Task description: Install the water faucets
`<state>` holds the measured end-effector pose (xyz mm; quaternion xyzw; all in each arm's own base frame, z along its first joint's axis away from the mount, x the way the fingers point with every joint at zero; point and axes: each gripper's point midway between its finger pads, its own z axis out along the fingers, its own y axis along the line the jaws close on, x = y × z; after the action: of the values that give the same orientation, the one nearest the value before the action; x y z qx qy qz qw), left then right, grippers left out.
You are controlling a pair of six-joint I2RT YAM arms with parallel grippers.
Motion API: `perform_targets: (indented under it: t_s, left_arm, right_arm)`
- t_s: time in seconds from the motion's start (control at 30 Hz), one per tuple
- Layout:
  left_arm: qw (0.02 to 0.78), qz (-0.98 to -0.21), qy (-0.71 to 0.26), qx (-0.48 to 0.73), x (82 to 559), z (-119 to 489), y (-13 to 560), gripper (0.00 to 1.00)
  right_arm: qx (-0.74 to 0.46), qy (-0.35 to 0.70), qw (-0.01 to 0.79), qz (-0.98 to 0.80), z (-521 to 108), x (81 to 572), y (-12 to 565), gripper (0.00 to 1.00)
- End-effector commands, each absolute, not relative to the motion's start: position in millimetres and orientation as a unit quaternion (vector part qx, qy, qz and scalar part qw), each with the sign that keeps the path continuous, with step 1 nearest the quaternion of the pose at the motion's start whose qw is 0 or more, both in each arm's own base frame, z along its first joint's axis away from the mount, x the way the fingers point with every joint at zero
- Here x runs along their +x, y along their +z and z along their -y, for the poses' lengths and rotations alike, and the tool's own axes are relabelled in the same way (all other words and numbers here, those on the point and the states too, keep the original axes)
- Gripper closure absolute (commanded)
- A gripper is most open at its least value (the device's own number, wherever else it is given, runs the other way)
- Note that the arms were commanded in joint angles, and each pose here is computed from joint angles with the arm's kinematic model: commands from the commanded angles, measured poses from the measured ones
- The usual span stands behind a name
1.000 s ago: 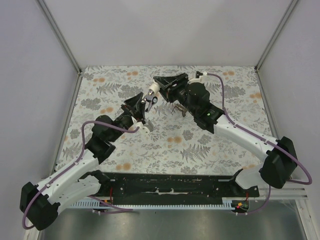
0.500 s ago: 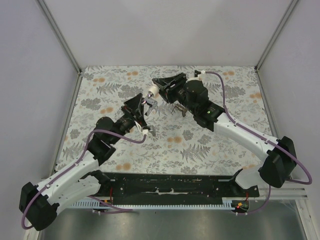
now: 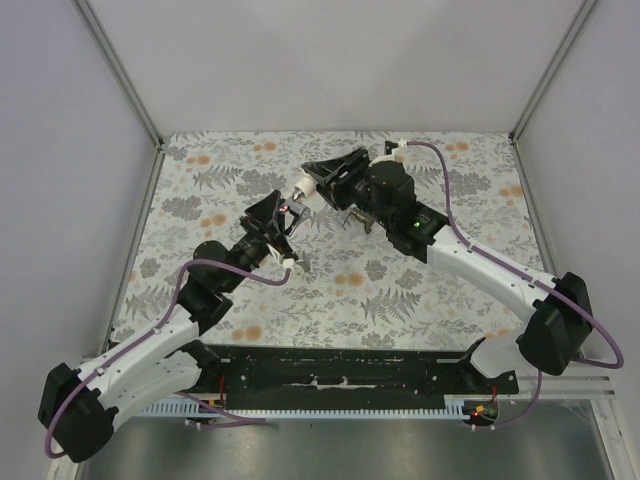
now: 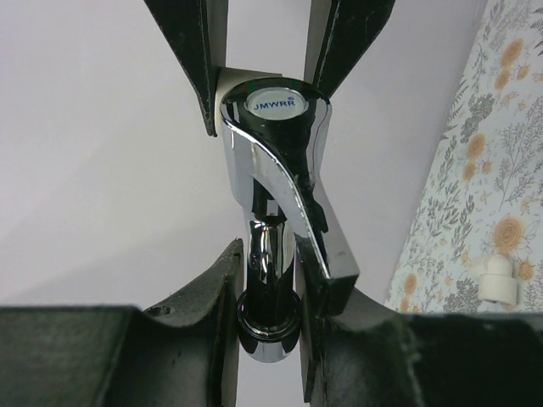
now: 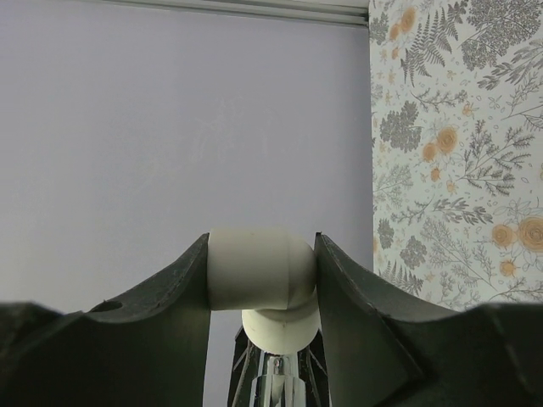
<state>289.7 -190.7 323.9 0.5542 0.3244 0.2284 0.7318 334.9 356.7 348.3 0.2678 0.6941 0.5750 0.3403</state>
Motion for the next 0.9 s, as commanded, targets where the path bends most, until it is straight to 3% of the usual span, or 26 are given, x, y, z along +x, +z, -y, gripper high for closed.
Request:
perform_targets:
  t_s: [0.0, 0.37, 0.5, 0.87]
  left_arm:
    - [0.751, -0.357, 0.198, 0.519, 291, 187, 319, 0.98]
    - [0.779, -0.427, 0.1, 0.448, 286, 184, 303, 0.98]
    - [0.794, -0.456, 0.046, 0.4, 283, 182, 301, 0.98]
    - [0.785, -0.555, -0.202, 0.184, 272, 187, 305, 0.98]
  right_arm:
    - [0.195, 0.649, 0.281, -0.68, -388, 291, 389, 0.71]
    - [0.188, 0.641, 0.294, -0.684, -386, 292, 385, 0.35]
    - [0.188, 0.634, 0.3, -0.687, -383, 295, 381, 0.27]
    - [0.111, 0.592, 0.361, -0.712, -367, 303, 365, 0.05]
